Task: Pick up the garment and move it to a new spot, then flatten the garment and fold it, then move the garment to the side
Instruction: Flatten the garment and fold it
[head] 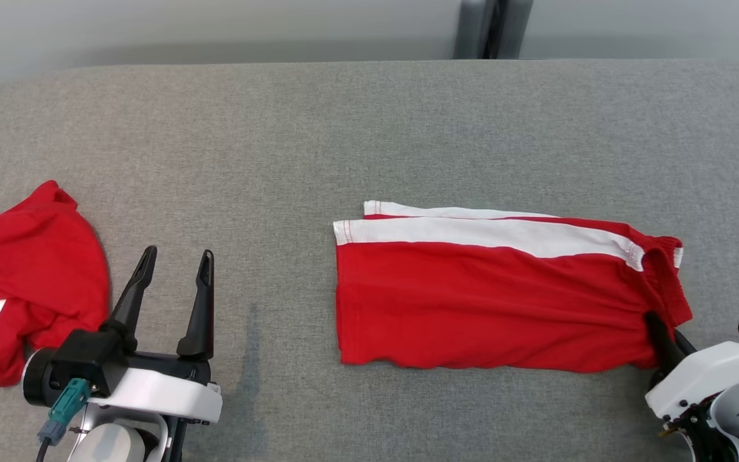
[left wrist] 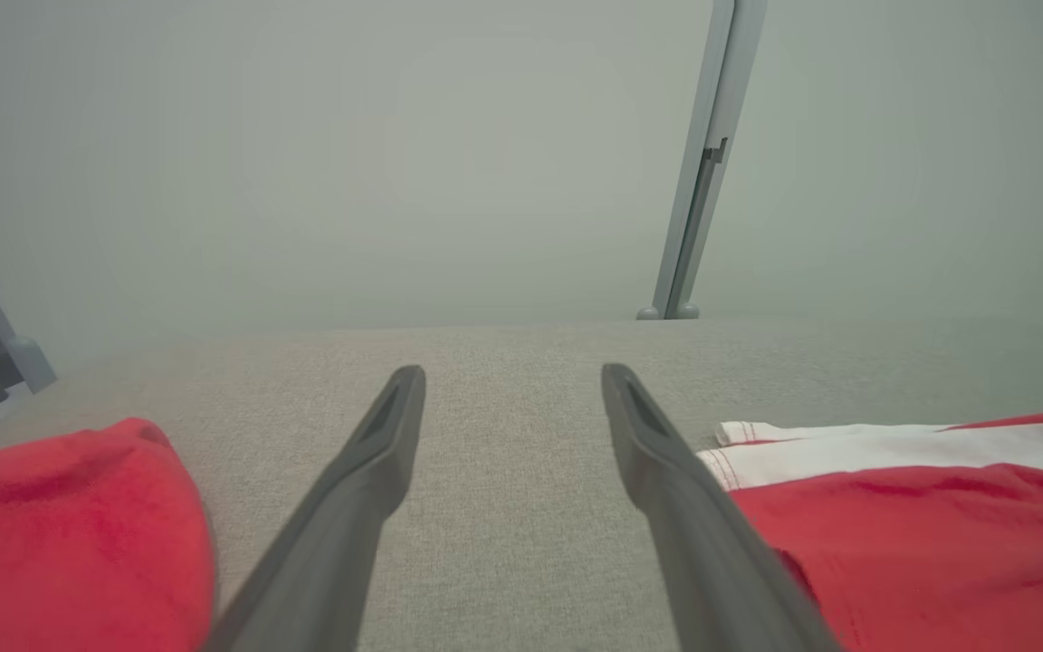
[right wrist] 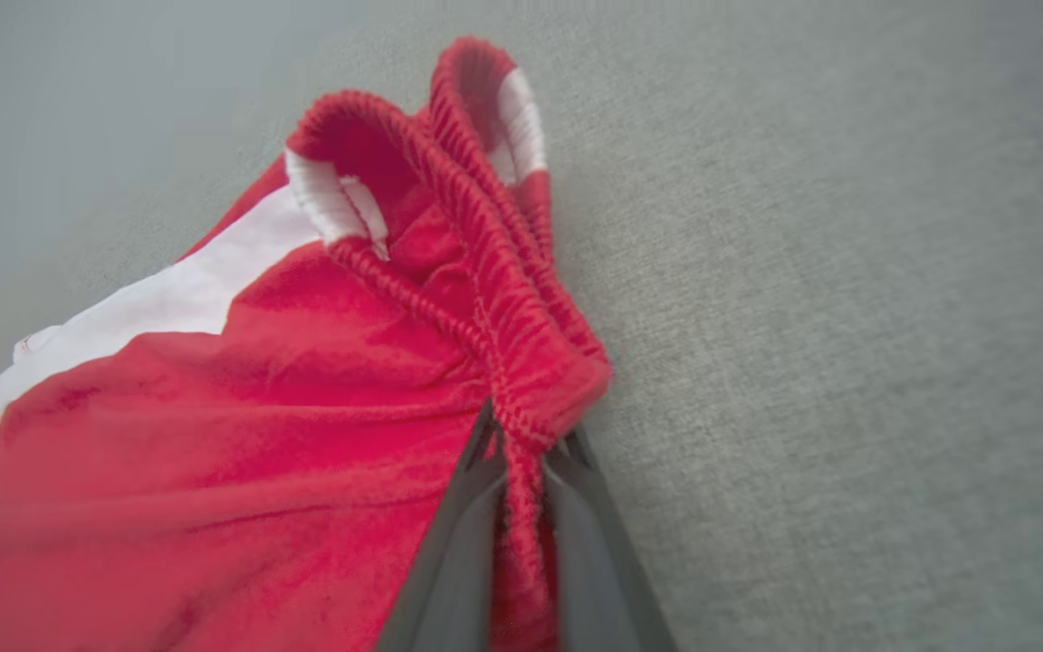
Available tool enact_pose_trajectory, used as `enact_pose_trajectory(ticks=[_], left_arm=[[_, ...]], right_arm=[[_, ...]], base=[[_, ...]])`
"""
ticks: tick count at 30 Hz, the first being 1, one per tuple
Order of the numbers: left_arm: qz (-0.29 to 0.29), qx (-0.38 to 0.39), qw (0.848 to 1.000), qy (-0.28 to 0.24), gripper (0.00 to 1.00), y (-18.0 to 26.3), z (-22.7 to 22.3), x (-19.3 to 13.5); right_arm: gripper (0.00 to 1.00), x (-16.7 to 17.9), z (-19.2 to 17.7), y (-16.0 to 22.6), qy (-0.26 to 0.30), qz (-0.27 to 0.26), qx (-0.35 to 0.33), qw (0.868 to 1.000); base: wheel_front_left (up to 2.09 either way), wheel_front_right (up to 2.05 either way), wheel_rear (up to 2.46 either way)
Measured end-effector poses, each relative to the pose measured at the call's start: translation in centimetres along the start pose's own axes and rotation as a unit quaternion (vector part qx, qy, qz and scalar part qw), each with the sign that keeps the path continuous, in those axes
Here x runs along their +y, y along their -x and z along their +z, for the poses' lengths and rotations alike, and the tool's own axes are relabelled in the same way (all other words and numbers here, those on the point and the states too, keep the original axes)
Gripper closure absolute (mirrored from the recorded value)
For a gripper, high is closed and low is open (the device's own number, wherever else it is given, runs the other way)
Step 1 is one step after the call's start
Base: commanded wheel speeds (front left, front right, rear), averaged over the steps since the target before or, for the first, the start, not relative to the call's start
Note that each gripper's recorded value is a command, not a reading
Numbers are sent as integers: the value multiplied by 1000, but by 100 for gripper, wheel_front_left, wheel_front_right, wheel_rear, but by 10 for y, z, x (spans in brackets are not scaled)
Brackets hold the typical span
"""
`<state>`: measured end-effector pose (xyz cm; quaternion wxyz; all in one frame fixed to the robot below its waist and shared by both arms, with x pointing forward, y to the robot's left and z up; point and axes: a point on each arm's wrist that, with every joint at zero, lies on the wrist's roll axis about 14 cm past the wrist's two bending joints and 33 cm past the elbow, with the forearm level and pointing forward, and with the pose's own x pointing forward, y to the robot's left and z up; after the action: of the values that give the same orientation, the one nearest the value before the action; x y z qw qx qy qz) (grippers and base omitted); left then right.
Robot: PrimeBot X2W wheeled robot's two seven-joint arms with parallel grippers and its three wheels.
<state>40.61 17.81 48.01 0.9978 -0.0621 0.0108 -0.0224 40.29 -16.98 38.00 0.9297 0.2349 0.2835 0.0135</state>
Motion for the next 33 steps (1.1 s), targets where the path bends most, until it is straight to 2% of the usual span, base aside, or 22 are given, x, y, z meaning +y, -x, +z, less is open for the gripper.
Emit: enact_pose_trajectory(ticks=[3, 6, 11, 17, 25, 33], left_arm=[[-6, 1, 1000, -1, 0, -2, -1, -3], [-12, 1, 1000, -2, 0, -4, -1, -6], [-19, -2, 1000, -3, 0, -4, 2, -10], [-23, 0, 1000, -3, 0, -1, 3, -13], [-18, 5, 1000, 0, 0, 4, 0, -9], [-6, 14, 1000, 5, 0, 6, -6, -3]], right_arm=[[100, -2, 5, 4, -8, -1, -6, 1000], [100, 17, 14, 4, -12, 30, -12, 999], [100, 91, 38, 13, 2, 142, -46, 989], [100, 159, 29, 24, 9, 245, -33, 969], [100, 197, -11, -1, 57, 281, 13, 958], [100, 224, -44, -22, 83, 312, 53, 945]], base=[[0, 0, 0], [0, 0, 0], [0, 0, 0], [0, 0, 0], [0, 0, 0], [0, 0, 0]])
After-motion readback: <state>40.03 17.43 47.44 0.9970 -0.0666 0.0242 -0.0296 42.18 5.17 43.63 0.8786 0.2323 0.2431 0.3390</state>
